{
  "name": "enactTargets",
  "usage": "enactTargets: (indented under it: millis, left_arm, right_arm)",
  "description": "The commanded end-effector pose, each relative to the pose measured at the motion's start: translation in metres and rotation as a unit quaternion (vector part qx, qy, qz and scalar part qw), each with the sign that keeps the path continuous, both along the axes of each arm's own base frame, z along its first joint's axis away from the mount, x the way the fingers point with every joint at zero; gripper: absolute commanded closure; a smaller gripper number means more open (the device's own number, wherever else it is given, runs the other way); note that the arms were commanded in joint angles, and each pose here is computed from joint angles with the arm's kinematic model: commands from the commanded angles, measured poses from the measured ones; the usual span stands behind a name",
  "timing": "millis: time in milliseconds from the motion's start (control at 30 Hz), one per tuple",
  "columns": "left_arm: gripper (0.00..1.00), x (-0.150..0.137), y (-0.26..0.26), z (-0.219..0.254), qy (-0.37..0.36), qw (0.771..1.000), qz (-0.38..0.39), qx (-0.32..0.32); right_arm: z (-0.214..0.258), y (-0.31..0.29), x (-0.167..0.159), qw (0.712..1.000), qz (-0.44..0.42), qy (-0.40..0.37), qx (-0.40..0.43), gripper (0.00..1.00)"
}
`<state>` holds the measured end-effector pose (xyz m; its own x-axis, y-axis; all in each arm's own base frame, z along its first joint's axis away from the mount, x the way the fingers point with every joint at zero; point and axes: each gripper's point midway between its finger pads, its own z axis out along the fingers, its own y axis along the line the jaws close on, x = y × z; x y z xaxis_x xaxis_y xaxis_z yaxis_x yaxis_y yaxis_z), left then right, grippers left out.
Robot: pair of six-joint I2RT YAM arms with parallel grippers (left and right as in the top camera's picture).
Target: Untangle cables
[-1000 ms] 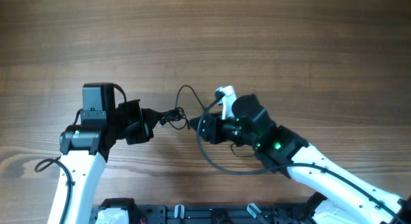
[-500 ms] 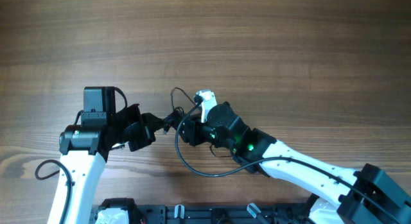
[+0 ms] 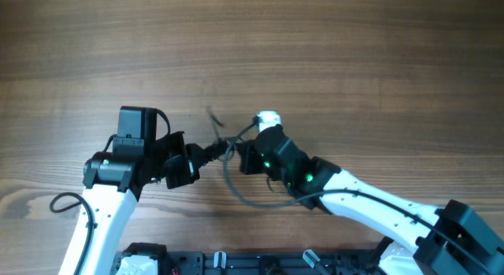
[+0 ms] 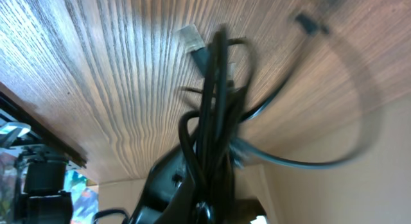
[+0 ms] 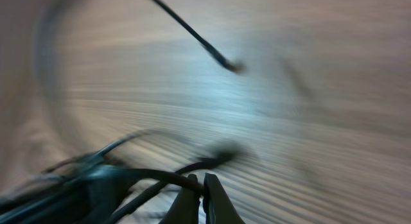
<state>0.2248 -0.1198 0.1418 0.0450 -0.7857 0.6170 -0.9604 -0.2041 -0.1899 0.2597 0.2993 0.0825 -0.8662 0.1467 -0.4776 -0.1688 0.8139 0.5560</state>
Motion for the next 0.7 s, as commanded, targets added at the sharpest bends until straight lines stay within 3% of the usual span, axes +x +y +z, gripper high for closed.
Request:
enactTargets:
  millis: [0,100,267,300,367,400,533,667]
  left_arm:
    - [0.96,0.01,0.007,0.009,-0.048,0.999,-0.019,0.004]
    - [0.96,0.024,0.017,0.01,-0.087,0.995,-0.019,0.033]
    - [0.96,0.028,0.029,0.004,-0.088,0.994,-0.003,0.069]
    - [0.96,0.028,0.029,0.004,-0.088,0.994,-0.003,0.069]
    - [0.96,0.028,0.029,0.004,-0.087,0.994,-0.002,0.069]
    - [0.96,0.028,0.029,0.004,-0.087,0.994,-0.001,0.068]
    - [0.96,0.028,0.029,0.004,-0.084,0.994,0.002,0.067]
    - [0.96,0.026,0.028,0.004,-0.069,0.996,0.019,0.057]
  right_arm:
    - [-0.023,-0.05,0.016,0.994,-0.08,0.041,-0.056,0.96]
    - [-0.02,-0.051,0.005,0.997,0.005,0.045,-0.063,0.96]
    - [-0.012,-0.079,0.0,0.994,0.004,0.046,-0.095,0.96]
    - [-0.005,-0.074,-0.003,0.995,0.028,0.039,-0.083,0.87]
    - [0.013,-0.059,-0.012,0.995,0.081,0.024,-0.045,0.46]
    - [0.022,-0.052,-0.017,0.995,0.1,0.018,-0.024,0.42]
    - [0.06,-0.021,-0.032,0.985,0.136,0.04,0.098,0.43]
    - [0.07,0.0,-0.036,0.979,0.117,0.07,0.149,0.62]
